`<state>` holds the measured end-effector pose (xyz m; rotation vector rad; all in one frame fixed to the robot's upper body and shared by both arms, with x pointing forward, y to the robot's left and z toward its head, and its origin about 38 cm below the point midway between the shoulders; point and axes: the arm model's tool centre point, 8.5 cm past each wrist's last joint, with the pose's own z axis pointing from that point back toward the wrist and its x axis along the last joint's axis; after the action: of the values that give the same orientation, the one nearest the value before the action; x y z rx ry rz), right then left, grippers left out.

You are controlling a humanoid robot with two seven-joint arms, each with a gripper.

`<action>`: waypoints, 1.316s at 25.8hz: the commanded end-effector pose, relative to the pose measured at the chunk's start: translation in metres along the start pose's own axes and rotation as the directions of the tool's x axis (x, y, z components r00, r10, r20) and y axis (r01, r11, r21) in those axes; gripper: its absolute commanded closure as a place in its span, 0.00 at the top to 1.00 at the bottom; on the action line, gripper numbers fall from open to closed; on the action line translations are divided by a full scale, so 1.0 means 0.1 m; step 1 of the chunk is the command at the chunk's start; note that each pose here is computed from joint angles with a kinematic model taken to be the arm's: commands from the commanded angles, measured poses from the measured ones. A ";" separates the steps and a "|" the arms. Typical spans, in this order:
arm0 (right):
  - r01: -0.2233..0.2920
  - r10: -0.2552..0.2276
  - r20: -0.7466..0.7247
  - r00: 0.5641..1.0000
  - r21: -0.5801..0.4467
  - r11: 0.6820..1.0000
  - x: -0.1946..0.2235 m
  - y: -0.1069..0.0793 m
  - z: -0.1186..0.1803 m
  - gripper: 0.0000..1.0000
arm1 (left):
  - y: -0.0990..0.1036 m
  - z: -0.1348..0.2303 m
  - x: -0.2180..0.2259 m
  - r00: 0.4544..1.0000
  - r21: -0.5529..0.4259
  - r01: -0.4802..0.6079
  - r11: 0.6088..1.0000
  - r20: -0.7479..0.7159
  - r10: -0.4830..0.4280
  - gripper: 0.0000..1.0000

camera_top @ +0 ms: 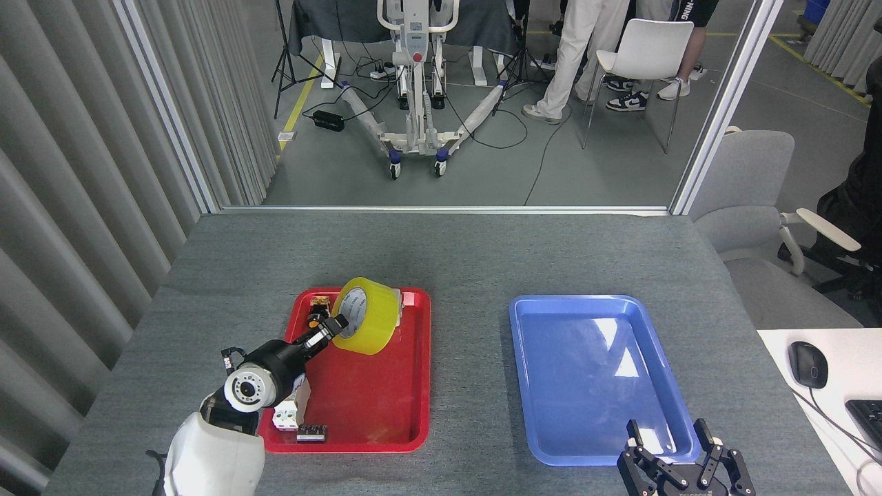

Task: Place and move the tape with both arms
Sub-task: 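Lift the tape with the left gripper and carry it toward the near table edge, then lower the tape onto the table between the trays and reach the right gripper toward it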

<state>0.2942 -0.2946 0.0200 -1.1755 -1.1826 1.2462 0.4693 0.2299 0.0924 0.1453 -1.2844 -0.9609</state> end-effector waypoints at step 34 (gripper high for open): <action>-0.048 0.145 0.850 0.506 -0.140 0.989 1.14 -0.55 -0.06 0.99 | -1.38 1.12 -0.18 0.800 -0.288 -0.076 0.954 0.553 0.231 0.10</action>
<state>0.3040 -0.1849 0.0774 -0.6425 -1.9433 1.9399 0.3131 0.2091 0.0390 -0.4908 -1.6850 -1.0292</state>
